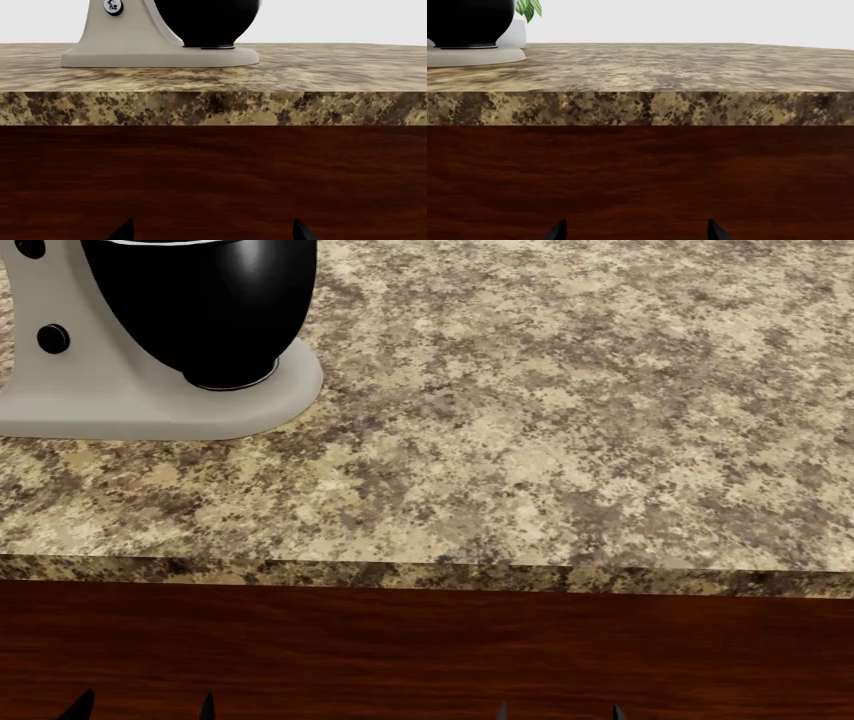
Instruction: Close the stand mixer head.
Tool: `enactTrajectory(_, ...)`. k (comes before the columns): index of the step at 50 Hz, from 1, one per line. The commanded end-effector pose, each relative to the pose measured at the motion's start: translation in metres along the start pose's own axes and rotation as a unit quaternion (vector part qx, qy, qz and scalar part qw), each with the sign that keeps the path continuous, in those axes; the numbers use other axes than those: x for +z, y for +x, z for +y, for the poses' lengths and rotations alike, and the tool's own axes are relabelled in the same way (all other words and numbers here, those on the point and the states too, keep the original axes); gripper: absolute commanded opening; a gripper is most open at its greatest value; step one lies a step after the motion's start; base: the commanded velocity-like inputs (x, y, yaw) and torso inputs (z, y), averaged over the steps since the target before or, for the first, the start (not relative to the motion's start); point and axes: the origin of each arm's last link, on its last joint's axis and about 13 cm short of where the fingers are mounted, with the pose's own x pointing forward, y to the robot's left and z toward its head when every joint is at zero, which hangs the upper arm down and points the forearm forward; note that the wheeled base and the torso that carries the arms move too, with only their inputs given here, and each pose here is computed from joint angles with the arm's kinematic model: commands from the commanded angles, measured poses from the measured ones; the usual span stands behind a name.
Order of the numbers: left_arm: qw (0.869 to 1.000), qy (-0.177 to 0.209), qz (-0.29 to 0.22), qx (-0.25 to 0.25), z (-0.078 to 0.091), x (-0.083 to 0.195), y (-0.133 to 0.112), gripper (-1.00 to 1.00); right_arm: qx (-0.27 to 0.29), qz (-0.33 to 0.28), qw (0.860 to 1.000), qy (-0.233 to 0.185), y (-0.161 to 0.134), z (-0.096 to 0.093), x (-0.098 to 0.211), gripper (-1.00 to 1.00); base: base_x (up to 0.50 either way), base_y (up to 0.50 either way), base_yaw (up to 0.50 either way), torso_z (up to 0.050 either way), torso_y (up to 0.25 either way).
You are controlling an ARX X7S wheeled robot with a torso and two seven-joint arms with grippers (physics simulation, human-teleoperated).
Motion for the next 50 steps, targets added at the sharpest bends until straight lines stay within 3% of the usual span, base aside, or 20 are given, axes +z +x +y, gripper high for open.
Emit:
enactTrajectory(1,1.000,0.000,0.000,0.000,-0.0001,0.0002,-0.0001,1.00,0.000,0.000,1.000,0.000,-0.0004,0.0006,0.0001,1.00,0.00,0.00,0.00,0.000,0.000)
enactTrajectory(19,1.000,-0.002,0.003,-0.002,-0.0007,0.0018,-0.0007,1.00,0.001,-0.002,1.000,0.000,-0.0003,0.0000,0.0006,1.00,0.00,0.00,0.00,0.000,0.000)
enactTrajectory(26,1.000,-0.023,-0.015,0.008,0.0009,0.0053,0.0005,1.00,0.001,-0.002,1.000,0.001,-0.0006,0.0001,0.0014,1.00,0.00,0.00,0.00,0.000,0.000)
enactTrajectory(33,1.000,-0.012,-0.012,0.005,0.0012,0.0043,0.0004,1.00,0.000,-0.003,1.000,-0.001,-0.0007,0.0000,0.0021,1.00,0.00,0.00,0.00,0.000,0.000)
enactTrajectory(35,0.999,-0.035,-0.019,-0.004,0.0003,0.0077,-0.0006,1.00,0.000,-0.004,1.000,-0.001,-0.0006,-0.0003,0.0018,1.00,0.00,0.00,0.00,0.000,0.000)
enactTrajectory(36,0.999,-0.019,-0.026,-0.005,0.0008,0.0078,-0.0010,1.00,-0.001,-0.004,1.000,-0.001,-0.0006,-0.0004,0.0021,1.00,0.00,0.00,0.00,0.030,0.000)
enactTrajectory(50,1.000,-0.018,-0.024,-0.001,0.0013,0.0063,-0.0003,1.00,-0.001,-0.004,1.000,-0.002,-0.0006,-0.0006,0.0021,1.00,0.00,0.00,0.00,0.049,0.000)
